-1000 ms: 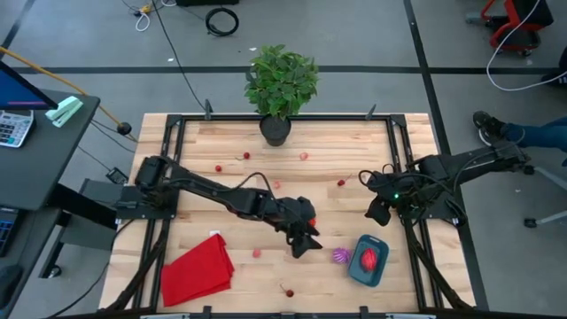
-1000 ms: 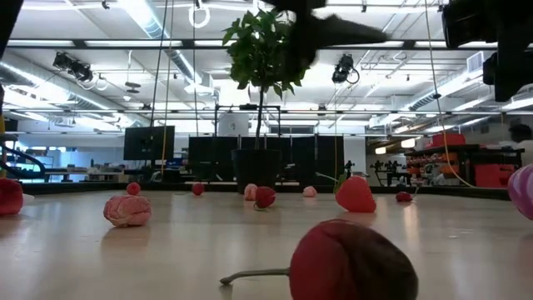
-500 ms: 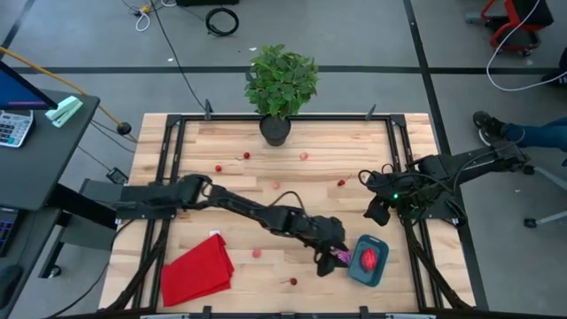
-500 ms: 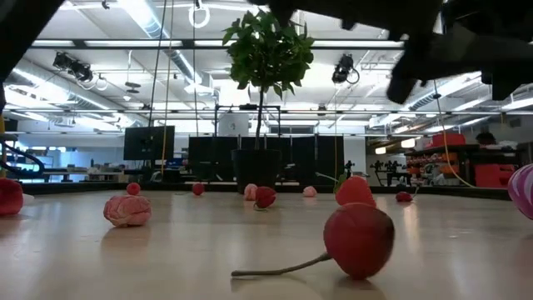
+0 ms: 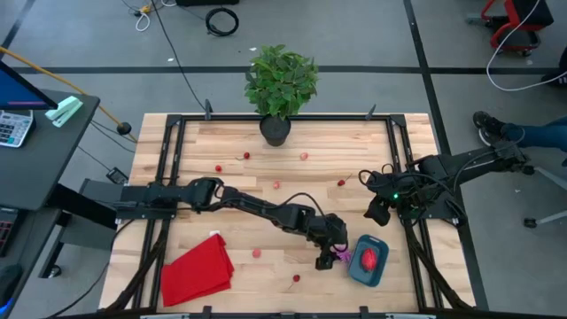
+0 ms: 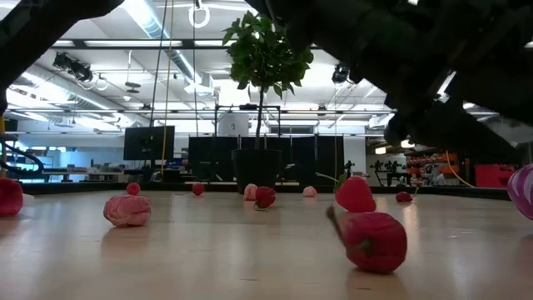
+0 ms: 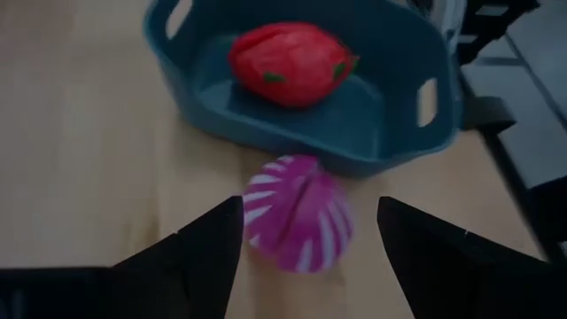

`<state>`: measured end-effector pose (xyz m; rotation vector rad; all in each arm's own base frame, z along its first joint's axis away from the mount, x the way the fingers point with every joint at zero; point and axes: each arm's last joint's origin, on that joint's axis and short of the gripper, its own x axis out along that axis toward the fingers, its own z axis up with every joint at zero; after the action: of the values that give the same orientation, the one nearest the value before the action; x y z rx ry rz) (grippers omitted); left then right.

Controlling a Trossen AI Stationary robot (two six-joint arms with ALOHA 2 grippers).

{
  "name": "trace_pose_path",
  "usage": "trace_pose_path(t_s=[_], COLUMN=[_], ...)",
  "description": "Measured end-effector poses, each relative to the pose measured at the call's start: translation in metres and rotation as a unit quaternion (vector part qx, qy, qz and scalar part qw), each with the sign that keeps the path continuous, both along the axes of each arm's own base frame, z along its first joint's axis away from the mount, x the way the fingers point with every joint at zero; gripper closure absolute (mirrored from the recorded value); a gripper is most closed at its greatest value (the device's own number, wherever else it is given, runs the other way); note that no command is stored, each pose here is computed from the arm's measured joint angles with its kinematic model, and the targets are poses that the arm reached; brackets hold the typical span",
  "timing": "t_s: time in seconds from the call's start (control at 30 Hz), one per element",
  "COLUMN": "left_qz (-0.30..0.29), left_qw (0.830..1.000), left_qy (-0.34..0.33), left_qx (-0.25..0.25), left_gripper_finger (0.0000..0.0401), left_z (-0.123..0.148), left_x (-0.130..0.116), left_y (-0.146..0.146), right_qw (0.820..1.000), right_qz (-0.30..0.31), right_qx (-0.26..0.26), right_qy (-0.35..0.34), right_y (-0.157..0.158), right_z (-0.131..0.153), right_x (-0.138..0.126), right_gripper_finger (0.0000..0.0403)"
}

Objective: Pick and placing Produce into tupperware
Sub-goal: Put the onion into the bin

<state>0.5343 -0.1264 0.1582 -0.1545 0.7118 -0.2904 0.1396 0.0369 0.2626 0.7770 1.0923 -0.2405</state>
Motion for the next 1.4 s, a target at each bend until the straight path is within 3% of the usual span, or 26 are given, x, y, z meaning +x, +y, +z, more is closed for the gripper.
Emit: trace_pose_path(t_s=[0.27, 0.53, 0.87, 1.4], left_qz=[0.013, -0.007, 0.024, 0.026], left_qw=[1.0, 1.0, 0.999, 0.999], left_qy=[0.01, 0.007, -0.008, 0.0], left_qx=[0.004, 0.006, -0.029, -0.031], left_gripper_finger=[0.0129, 0.0128, 0.0128, 0.0131], left_z=[-0.009, -0.012, -0.023, -0.038], left_x=[0.002, -0.002, 0.006, 0.008], left_y=[0.008, -0.01, -0.005, -0.007], right_qw=[1.0, 1.0, 1.0, 1.0], right_qz=[0.0, -0.001, -0.007, -0.007], right_qx=[-0.001, -0.009, -0.021, -0.021], right_qy=[0.0, -0.002, -0.005, -0.006], right_y=[0.0, 0.0, -0.001, -0.001], right_z=[0.0, 0.0, 0.0, 0.0], right_x=[0.0, 0.0, 0.0, 0.0], right_gripper_finger=[0.0096, 0.0096, 0.0096, 0.0096])
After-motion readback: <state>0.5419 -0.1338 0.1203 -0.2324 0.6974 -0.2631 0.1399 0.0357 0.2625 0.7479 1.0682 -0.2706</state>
